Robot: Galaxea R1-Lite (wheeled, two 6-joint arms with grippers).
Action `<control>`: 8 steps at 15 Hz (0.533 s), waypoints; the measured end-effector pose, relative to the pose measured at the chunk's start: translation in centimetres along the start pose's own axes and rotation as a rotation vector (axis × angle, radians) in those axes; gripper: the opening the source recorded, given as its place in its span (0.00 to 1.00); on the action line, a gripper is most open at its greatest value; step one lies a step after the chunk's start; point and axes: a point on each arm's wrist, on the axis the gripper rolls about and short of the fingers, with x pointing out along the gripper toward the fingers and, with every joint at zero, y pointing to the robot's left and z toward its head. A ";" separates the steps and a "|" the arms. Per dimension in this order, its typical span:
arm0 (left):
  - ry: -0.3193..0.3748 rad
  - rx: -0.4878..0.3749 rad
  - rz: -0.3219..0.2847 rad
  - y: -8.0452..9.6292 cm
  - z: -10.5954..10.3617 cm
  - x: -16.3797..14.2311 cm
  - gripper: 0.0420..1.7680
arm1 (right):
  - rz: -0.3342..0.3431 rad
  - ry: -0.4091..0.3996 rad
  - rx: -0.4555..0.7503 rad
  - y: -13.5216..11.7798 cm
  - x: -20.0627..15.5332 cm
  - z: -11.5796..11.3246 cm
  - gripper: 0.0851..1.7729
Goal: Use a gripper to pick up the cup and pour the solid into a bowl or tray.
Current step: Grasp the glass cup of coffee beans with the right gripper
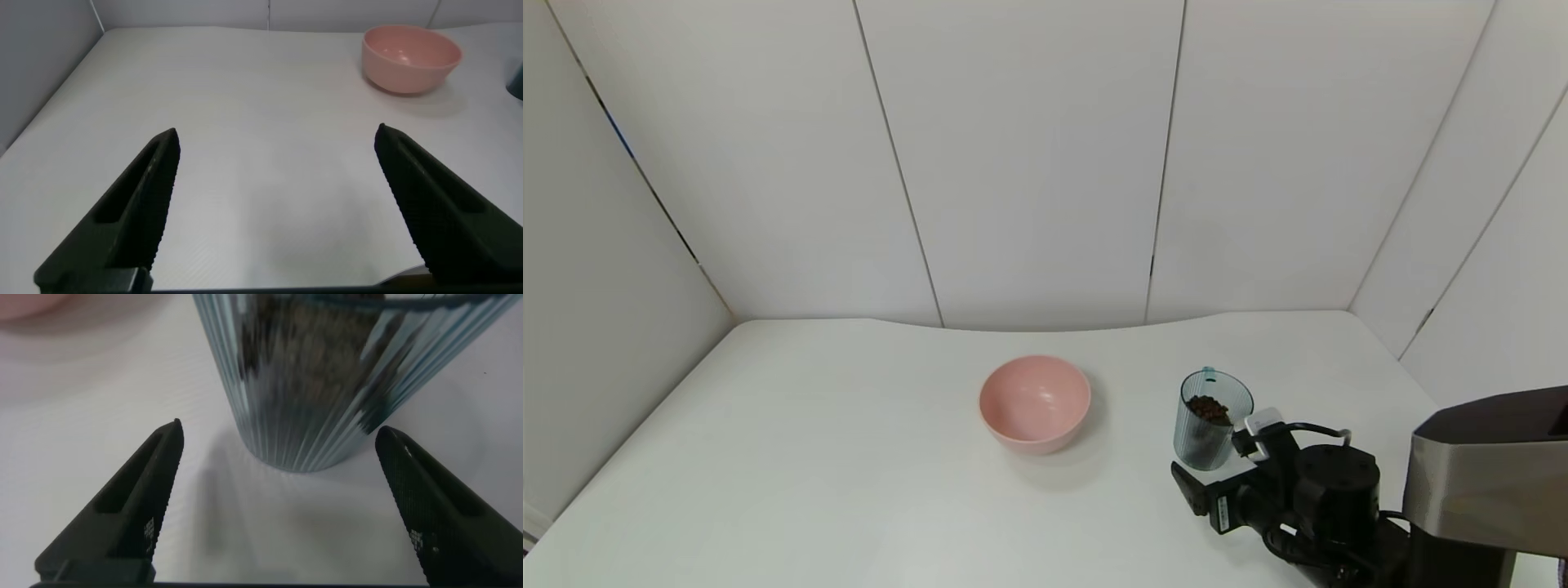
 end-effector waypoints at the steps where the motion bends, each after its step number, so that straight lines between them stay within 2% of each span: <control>1: 0.000 0.000 0.000 0.0 0.0 0.0 0.97 | -0.004 -0.007 0.003 -0.1 0.2 0.1 0.96; 8: 0.000 0.000 0.000 0.0 0.0 0.0 0.97 | -0.028 -0.043 0.017 -0.5 1.5 0.5 0.96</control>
